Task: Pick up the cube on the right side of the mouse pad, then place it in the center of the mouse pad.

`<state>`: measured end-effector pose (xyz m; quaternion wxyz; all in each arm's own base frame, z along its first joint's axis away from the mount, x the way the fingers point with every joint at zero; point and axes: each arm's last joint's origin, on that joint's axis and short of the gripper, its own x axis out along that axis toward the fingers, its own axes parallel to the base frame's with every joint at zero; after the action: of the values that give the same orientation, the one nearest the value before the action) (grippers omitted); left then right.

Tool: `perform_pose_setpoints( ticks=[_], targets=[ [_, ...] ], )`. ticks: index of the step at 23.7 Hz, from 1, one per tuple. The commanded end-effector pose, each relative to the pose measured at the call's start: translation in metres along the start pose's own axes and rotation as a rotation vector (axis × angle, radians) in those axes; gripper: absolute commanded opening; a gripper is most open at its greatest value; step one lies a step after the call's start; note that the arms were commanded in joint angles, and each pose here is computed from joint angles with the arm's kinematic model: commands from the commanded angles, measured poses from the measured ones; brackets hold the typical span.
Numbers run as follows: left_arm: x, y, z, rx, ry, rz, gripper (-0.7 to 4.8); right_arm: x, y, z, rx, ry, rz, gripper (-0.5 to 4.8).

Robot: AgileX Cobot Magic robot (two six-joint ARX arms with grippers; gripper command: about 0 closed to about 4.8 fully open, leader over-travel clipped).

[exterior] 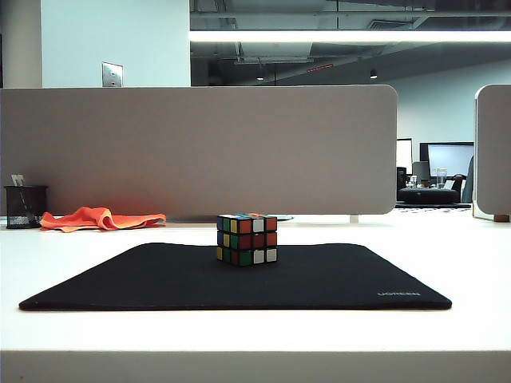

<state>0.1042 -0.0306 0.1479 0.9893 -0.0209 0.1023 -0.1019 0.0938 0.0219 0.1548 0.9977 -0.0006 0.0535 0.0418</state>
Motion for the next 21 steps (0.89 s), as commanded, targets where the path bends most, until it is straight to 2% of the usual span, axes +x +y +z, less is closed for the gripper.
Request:
perform_pose_setpoints(
  ticks=[1, 9, 13, 18, 21],
  targets=[
    [0.000, 0.000, 0.002, 0.000, -0.010, 0.001, -0.06, 0.000, 0.000, 0.000, -0.001, -0.011, 0.000, 0.00],
    [-0.004, 0.000, 0.006, -0.006, -0.065, -0.003, -0.06, 0.000, 0.000, 0.000, -0.001, -0.010, 0.000, 0.00],
    [-0.012, 0.004, 0.010, -0.017, -0.143, 0.111, -0.06, 0.000, 0.000, 0.000, -0.001, -0.011, 0.000, 0.00],
    [-0.014, 0.006, 0.008, -0.020, -0.142, 0.168, -0.05, 0.000, 0.000, 0.000, -0.001, -0.010, 0.000, 0.00],
    [-0.013, 0.011, 0.009, -0.024, -0.140, 0.132, -0.06, 0.000, 0.000, 0.000, -0.001, -0.011, -0.001, 0.00]
  ],
)
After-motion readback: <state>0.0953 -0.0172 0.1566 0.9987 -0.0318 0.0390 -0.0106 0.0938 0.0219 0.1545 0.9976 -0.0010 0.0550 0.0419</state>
